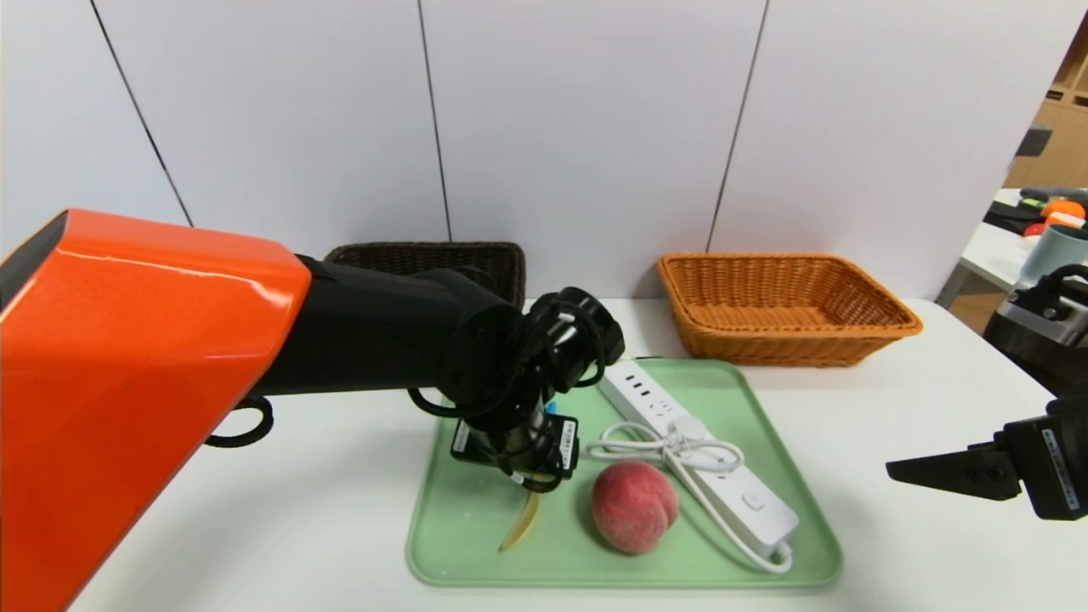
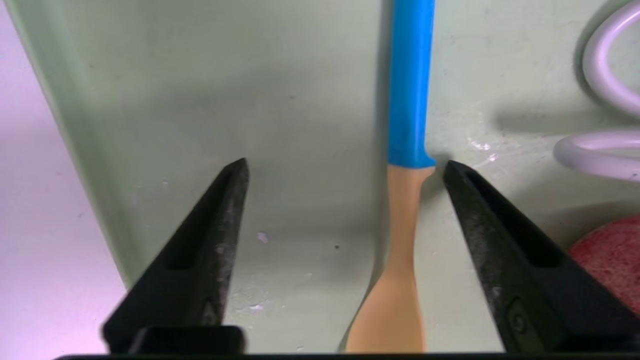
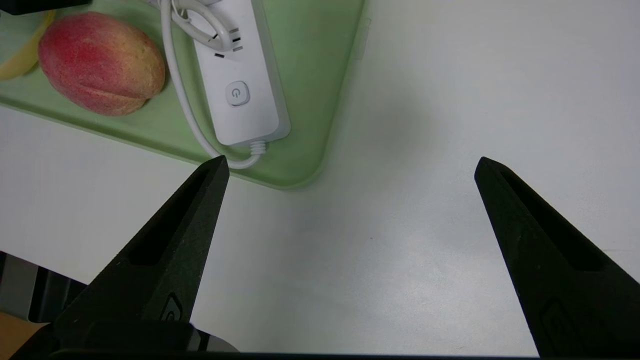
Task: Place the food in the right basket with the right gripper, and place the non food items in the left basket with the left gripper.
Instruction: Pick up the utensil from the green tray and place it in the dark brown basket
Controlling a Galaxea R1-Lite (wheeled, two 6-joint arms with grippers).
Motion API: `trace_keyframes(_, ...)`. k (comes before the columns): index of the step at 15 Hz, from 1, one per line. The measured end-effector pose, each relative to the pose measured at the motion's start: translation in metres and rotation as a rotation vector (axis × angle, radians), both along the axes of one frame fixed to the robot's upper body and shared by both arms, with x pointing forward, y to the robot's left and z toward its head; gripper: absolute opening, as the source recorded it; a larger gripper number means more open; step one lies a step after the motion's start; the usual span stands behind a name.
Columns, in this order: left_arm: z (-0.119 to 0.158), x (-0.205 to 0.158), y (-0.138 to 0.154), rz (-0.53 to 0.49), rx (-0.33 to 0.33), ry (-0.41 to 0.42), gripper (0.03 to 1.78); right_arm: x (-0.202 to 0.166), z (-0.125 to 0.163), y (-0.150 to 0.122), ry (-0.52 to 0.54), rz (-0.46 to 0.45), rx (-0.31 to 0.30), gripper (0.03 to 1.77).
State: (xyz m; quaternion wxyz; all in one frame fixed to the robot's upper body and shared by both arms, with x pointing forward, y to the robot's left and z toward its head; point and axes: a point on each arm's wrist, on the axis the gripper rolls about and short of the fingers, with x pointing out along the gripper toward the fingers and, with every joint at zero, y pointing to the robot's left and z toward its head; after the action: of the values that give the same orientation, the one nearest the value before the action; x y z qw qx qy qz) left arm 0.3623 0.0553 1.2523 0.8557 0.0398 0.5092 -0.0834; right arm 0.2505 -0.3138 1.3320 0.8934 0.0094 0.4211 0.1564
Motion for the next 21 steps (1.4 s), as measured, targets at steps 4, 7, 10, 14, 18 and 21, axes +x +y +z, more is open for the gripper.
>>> trace_keyframes(4, 0.0, 0.0, 0.0, 0.002, 0.005, -0.001, 0.84, 0.0, 0.001, 0.0, -0.004, 0.0, 0.0, 1.7)
trace_keyframes(7, 0.0, 0.0, 0.0, 0.002, 0.006, -0.001, 0.09, 0.0, 0.001, 0.0, -0.007, 0.0, 0.0, 1.7)
trace_keyframes(10, -0.001, 0.0, 0.0, 0.0, 0.007, -0.001, 0.09, -0.001, 0.001, 0.0, -0.008, 0.0, 0.0, 1.7)
trace_keyframes(14, 0.004, -0.002, 0.002, -0.004, 0.006, -0.006, 0.09, -0.001, 0.001, 0.0, -0.008, -0.001, 0.001, 1.7)
trace_keyframes(18, 0.041, -0.007, 0.022, -0.031, -0.018, -0.071, 0.09, -0.002, 0.0, 0.0, -0.004, -0.002, 0.0, 1.7)
trace_keyframes(21, 0.077, -0.002, 0.058, -0.084, 0.007, -0.169, 0.08, -0.002, 0.0, -0.001, -0.003, -0.002, 0.0, 1.7)
